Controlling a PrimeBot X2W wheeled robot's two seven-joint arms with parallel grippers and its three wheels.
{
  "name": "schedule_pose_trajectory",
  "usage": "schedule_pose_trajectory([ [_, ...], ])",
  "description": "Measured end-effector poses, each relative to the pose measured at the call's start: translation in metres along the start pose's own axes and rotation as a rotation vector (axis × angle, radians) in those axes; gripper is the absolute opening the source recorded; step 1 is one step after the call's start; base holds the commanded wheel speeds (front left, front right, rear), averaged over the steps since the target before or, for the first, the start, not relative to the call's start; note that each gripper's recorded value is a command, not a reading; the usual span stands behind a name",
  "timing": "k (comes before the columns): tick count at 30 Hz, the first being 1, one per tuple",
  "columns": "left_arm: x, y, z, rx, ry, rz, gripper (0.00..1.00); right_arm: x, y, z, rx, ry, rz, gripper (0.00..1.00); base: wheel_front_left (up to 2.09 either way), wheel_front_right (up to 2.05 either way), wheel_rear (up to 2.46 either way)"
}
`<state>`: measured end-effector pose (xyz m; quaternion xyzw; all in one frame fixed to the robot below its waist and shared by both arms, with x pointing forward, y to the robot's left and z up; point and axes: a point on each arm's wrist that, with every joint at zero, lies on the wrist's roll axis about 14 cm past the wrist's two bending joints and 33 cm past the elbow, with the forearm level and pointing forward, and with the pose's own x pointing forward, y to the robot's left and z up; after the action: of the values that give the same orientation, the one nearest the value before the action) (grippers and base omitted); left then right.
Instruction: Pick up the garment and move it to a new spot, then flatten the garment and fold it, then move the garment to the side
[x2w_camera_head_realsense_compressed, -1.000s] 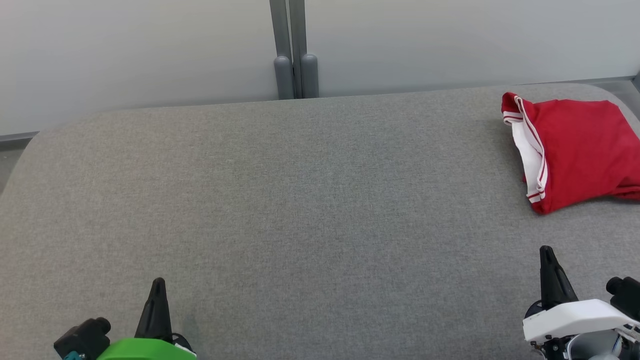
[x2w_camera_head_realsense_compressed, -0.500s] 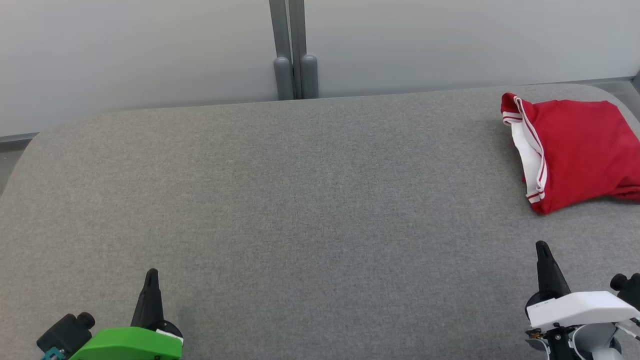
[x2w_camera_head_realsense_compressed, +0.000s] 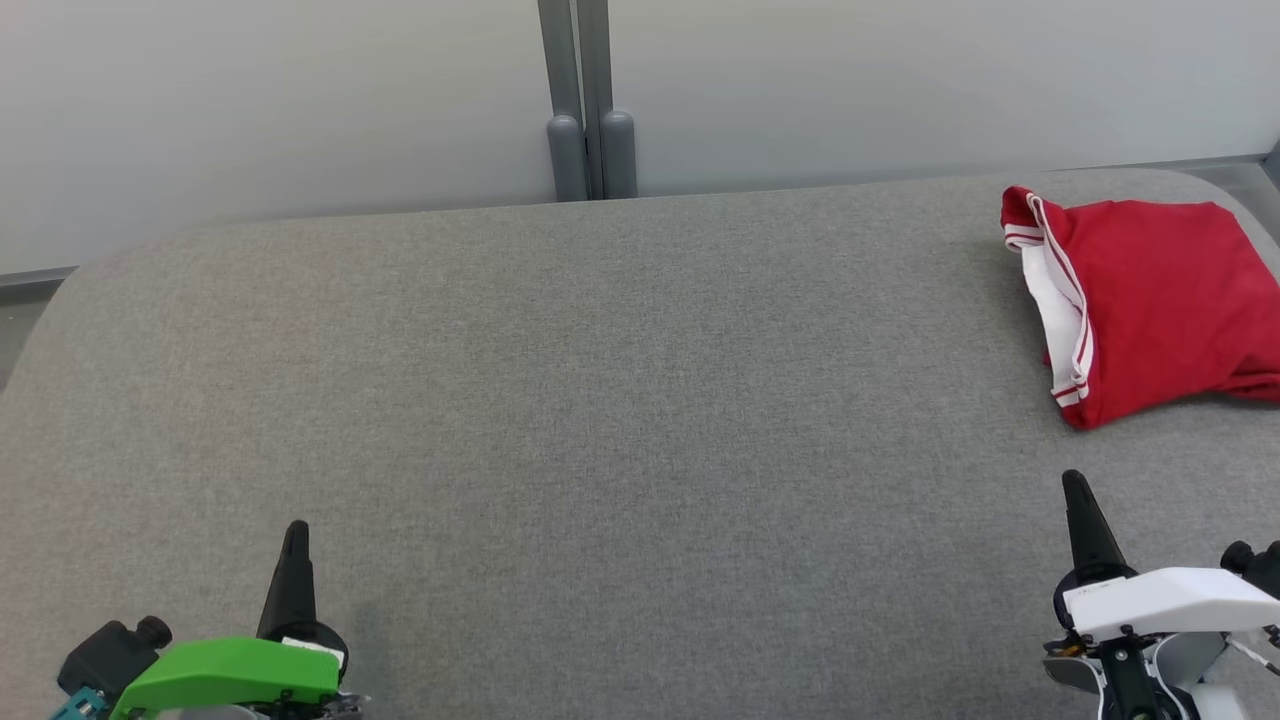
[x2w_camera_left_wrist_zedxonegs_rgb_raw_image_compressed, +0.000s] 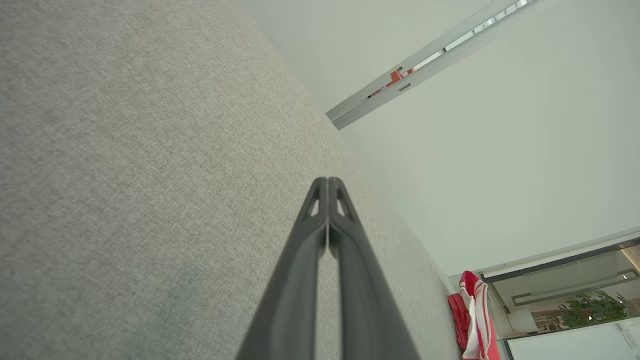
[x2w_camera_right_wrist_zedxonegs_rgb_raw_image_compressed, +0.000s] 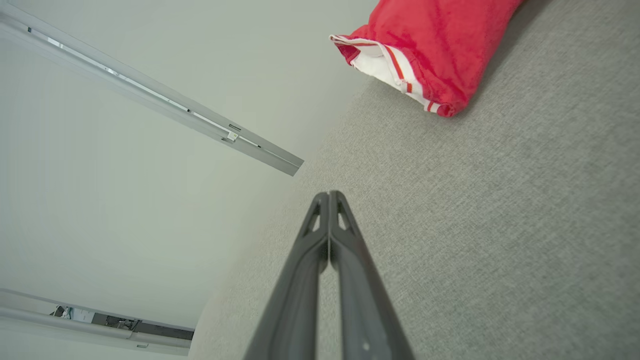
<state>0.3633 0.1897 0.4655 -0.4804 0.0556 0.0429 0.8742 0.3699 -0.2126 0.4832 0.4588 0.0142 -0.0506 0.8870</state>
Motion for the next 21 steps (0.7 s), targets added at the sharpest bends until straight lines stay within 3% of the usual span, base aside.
schedule_pose_trajectory([
  [21,0.008,-0.0095,0.0101,-0.22,-0.006,-0.035,0.0,0.0058,0.0077,-0.0009,0.243,0.019,0.019,0.0,0.0,0.0,0.0],
])
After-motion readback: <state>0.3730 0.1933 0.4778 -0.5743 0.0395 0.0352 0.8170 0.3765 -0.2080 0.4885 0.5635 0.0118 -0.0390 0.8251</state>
